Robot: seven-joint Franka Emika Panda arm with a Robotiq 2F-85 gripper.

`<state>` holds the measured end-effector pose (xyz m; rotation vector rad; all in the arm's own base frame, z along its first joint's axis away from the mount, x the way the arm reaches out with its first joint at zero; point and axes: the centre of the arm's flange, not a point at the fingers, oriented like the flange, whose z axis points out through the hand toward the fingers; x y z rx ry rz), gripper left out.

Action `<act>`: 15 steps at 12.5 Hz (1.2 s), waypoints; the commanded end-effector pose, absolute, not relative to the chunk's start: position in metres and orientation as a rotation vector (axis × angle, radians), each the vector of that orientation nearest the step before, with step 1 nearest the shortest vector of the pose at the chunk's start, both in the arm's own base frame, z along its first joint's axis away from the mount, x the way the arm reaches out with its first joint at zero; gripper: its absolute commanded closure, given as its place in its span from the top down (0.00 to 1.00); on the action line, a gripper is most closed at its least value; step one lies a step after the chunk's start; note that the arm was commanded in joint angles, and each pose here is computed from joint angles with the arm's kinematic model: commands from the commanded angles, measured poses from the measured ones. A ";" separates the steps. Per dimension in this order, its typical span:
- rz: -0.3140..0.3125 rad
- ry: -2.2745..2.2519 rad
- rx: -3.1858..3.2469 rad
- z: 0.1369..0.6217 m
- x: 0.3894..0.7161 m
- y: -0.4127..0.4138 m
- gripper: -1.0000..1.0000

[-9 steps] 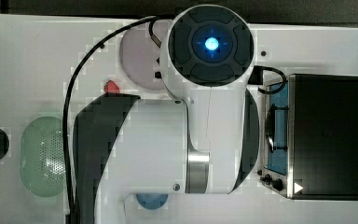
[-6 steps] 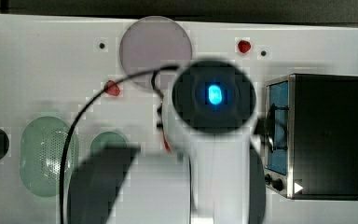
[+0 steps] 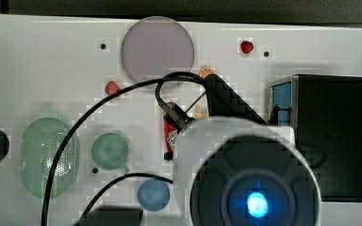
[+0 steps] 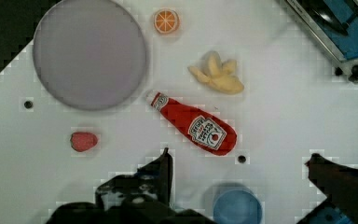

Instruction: Pick Ketchup from the table and place it in strainer.

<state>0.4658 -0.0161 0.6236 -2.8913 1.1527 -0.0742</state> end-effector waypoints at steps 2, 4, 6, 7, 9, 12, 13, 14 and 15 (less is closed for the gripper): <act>0.150 0.797 -3.040 0.520 0.491 0.015 1.00; 0.180 0.553 -3.090 0.489 0.495 0.023 1.00; 0.177 0.290 -3.117 0.462 0.496 0.028 1.00; 0.170 0.160 -3.122 0.449 0.496 0.028 1.00; 0.143 -0.063 -3.119 0.424 0.494 0.027 1.00; 0.089 -0.250 -3.108 0.382 0.486 0.025 1.00; 0.088 -0.252 -3.107 0.366 0.482 0.025 1.00; 0.095 -0.251 -3.106 0.349 0.477 0.024 1.00; 0.107 -0.249 -3.103 0.332 0.474 0.024 1.00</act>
